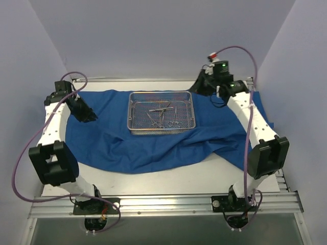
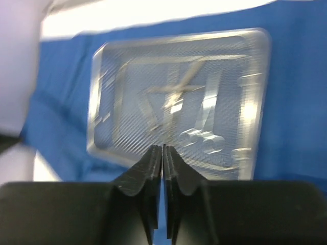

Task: Open and lay out the surgical kit
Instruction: Move the surgical kit at the center of the board.

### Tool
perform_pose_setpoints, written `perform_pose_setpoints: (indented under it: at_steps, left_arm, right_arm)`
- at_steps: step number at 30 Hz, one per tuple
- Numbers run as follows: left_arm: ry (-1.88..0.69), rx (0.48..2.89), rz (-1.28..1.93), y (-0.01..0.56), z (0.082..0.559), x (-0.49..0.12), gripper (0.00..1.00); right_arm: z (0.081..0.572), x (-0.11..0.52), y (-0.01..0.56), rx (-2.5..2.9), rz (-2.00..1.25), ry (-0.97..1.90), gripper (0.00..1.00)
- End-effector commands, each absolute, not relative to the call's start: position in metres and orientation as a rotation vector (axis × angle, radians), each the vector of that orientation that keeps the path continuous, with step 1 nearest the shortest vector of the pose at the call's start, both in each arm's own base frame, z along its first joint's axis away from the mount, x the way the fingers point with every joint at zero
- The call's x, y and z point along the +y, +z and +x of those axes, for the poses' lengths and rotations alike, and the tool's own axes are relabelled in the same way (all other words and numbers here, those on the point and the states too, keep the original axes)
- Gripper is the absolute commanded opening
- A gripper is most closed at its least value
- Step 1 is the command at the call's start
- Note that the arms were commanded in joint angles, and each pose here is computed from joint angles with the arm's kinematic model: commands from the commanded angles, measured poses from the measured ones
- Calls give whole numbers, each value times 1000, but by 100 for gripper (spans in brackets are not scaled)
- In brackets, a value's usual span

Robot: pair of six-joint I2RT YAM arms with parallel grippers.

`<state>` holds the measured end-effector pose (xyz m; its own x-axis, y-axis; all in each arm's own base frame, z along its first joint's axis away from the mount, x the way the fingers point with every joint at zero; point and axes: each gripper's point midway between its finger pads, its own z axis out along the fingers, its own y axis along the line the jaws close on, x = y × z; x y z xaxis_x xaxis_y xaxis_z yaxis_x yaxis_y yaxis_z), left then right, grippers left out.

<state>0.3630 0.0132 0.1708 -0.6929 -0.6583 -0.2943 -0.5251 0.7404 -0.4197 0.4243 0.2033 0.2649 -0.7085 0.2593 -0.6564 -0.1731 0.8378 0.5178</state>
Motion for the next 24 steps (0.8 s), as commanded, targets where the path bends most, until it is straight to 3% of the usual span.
perform_pose_setpoints:
  at_steps: [1, 6, 10, 14, 24]
  left_arm:
    - [-572, 2458, -778, 185, 415, -6, 26]
    - [-666, 2599, -727, 145, 455, -35, 21]
    - [-563, 2689, -773, 121, 466, -47, 2]
    - [-414, 2738, -979, 90, 452, -37, 2]
    - [-398, 2862, -1044, 34, 453, -43, 2]
  right_arm:
    - [447, 132, 223, 2315, 334, 551, 5]
    - [472, 79, 185, 2342, 427, 333, 0]
    - [479, 46, 140, 2430, 496, 254, 0]
    - [475, 31, 114, 2499, 523, 167, 0]
    - [458, 20, 31, 2670, 513, 63, 0]
